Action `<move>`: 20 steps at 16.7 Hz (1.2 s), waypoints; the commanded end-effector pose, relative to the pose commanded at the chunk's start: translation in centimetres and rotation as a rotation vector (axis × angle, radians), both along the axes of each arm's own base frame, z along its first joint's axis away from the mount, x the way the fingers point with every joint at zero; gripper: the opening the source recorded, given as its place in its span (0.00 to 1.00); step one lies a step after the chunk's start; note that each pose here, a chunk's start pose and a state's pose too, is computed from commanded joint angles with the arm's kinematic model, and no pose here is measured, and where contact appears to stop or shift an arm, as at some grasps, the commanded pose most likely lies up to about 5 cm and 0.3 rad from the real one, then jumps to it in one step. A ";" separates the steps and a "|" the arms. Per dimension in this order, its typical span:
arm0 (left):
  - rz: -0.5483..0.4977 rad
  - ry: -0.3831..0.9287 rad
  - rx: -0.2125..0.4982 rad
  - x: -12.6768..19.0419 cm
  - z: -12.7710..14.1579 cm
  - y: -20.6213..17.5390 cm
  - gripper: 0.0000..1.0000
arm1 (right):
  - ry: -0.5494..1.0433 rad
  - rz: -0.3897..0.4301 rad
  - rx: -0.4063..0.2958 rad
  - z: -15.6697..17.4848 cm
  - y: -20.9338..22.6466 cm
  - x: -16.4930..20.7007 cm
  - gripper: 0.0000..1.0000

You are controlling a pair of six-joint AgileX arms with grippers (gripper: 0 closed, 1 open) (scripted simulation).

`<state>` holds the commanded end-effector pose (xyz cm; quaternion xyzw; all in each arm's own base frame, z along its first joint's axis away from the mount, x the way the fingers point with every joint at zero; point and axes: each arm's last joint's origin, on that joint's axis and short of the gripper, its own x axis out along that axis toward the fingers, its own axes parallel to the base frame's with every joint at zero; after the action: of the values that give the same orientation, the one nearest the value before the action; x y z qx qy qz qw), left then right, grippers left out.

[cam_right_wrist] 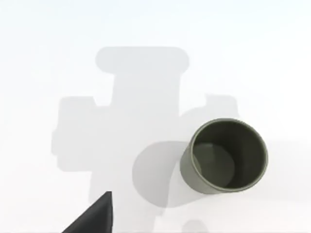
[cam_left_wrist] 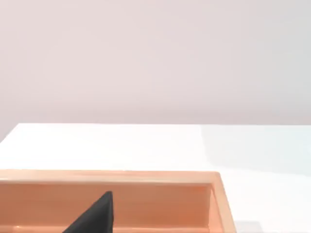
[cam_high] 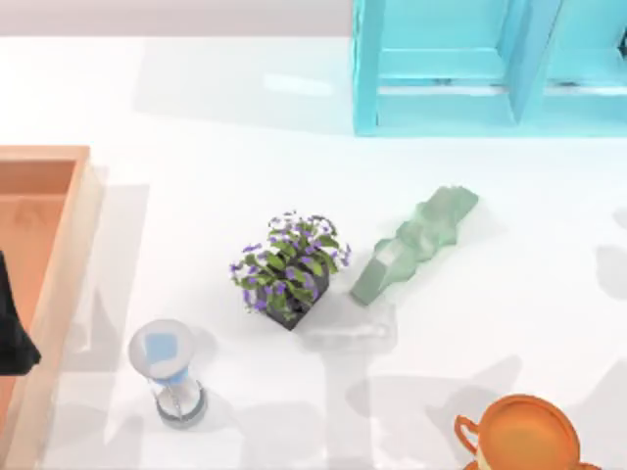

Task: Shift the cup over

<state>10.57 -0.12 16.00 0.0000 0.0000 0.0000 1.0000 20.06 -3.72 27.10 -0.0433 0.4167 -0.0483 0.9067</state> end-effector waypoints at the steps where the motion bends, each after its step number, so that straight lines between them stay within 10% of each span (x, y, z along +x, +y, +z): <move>1: 0.000 0.000 0.000 0.0 0.0 0.0 1.00 | 0.042 -0.007 0.004 0.4 -0.4 0.9 1.00; 12: 0.000 0.000 0.000 0.0 0.0 0.0 1.00 | 0.618 0.011 0.095 -2.0 -6.6 12.8 1.00; 20: 0.000 0.000 0.000 0.0 0.0 0.0 1.00 | 0.708 -0.002 0.138 -3.2 -8.4 14.4 1.00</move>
<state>10.57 -0.12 16.00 0.0000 0.0000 0.0000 1.0000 34.41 -12.15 23.92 0.0042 0.7072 -0.0029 0.7070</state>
